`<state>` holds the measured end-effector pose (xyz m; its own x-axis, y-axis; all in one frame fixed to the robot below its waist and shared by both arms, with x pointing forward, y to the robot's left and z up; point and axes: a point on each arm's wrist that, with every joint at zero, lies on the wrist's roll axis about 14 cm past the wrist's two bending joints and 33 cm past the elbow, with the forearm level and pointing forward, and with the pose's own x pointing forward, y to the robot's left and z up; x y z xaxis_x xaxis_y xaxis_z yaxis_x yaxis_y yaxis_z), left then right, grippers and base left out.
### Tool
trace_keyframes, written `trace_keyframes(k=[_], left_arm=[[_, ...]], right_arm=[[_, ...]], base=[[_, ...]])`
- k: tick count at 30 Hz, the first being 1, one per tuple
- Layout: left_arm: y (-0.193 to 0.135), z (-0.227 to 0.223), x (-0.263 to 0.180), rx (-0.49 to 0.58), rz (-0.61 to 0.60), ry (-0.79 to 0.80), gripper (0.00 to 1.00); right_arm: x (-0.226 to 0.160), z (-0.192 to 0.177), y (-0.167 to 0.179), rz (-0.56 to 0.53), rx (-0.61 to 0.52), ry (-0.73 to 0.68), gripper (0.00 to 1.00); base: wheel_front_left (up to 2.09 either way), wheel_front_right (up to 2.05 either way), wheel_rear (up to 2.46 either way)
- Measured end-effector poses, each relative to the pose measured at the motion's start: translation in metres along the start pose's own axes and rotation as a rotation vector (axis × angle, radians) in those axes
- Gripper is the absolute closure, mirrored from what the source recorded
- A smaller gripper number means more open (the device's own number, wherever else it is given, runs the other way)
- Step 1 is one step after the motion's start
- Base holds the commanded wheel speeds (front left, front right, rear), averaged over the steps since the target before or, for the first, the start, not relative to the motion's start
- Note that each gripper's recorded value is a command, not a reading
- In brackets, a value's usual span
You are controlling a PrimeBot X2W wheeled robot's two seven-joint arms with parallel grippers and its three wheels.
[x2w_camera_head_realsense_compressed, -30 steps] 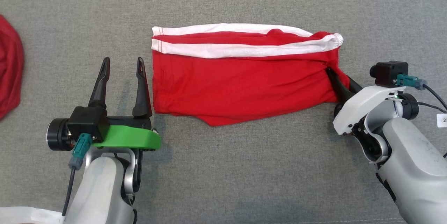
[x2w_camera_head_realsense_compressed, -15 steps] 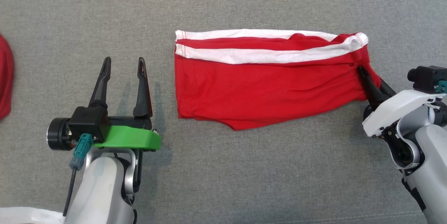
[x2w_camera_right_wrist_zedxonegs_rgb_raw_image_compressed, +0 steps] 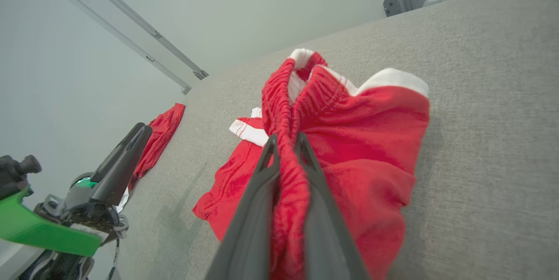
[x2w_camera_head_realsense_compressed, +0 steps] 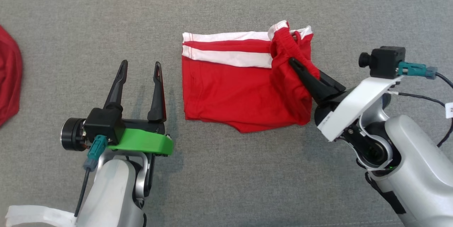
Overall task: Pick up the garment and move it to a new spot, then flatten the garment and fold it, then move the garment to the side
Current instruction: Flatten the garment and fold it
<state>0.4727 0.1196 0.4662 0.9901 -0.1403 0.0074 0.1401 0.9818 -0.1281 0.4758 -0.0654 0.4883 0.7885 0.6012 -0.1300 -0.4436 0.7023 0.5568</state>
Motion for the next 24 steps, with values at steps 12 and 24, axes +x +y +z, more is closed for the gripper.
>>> trace_keyframes(k=[12, 24], left_arm=[[0.020, 0.008, -0.013, 0.005, 0.058, -0.005, 0.00], [0.029, -0.001, -0.017, 0.007, 0.085, 0.023, 0.00]], right_arm=[[0.081, -0.071, 0.084, 0.236, 0.007, 0.195, 1.00], [0.098, -0.106, 0.092, 0.288, -0.111, 0.230, 0.00]], base=[[0.00, 0.00, 0.00], [0.00, 0.00, 0.00]])
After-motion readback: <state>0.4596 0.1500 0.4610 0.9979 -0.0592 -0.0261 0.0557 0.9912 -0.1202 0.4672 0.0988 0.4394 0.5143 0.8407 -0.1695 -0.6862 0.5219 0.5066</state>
